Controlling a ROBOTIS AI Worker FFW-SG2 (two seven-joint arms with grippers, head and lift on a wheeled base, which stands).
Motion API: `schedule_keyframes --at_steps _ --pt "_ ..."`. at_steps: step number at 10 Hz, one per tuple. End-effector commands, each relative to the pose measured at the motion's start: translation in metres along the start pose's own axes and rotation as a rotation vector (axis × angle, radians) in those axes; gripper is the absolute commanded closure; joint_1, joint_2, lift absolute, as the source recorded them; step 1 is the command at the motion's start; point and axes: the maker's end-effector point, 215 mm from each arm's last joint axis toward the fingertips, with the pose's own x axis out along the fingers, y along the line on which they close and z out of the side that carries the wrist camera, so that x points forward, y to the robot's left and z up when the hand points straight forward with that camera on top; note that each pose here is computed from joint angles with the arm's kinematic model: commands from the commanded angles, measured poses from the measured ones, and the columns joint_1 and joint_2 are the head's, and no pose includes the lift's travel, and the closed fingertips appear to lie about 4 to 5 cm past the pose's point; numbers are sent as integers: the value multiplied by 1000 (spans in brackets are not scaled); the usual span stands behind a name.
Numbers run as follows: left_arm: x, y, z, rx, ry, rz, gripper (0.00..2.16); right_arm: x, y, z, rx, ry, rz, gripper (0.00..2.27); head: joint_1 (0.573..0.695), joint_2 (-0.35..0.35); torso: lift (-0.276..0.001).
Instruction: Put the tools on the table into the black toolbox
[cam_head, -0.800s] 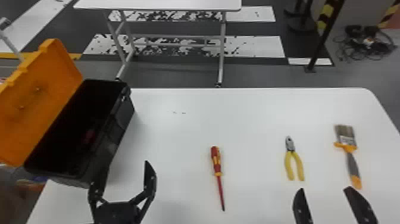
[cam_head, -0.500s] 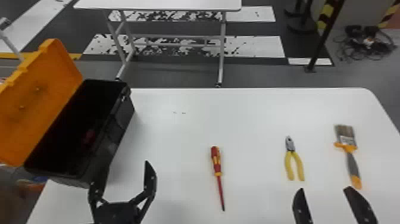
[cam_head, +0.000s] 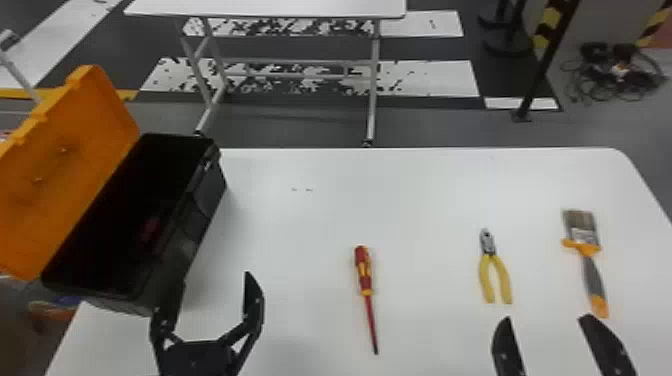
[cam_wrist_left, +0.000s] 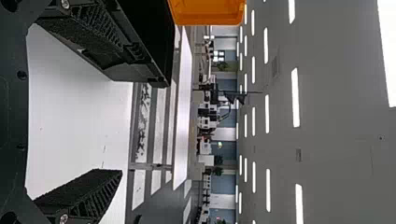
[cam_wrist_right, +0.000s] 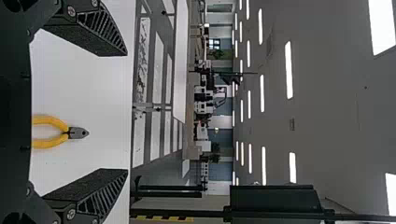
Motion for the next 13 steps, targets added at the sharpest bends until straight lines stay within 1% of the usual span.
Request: schedule_keyframes --at_steps 1,3,4,5,7,8,10,12,13 --pt "0 0 0 -1 0 0 70 0 6 3 4 -6 10 124 695 73 -75" --pt "-1 0 -2 0 5 -2 70 2 22 3 -1 2 41 124 695 87 -75" --pt "-1 0 -4 1 8 -2 70 4 31 -4 6 33 56 134 695 102 -75" --pt "-2 0 -6 2 11 -3 70 9 44 -18 16 99 78 140 695 120 -75" --pt "-1 -2 -5 1 9 -7 73 17 79 -64 29 303 129 147 695 155 -75" --pt "-1 -2 -5 1 9 -7 73 22 94 -73 34 363 144 154 695 187 -75" --pt "-2 -2 -7 3 12 -8 73 26 121 -82 48 478 178 154 695 250 -75" --pt "0 -2 -8 3 14 -10 73 16 146 -101 12 655 213 154 695 293 -75" --pt "0 -3 -8 2 14 -16 73 14 155 -106 -10 703 222 154 695 320 -75"
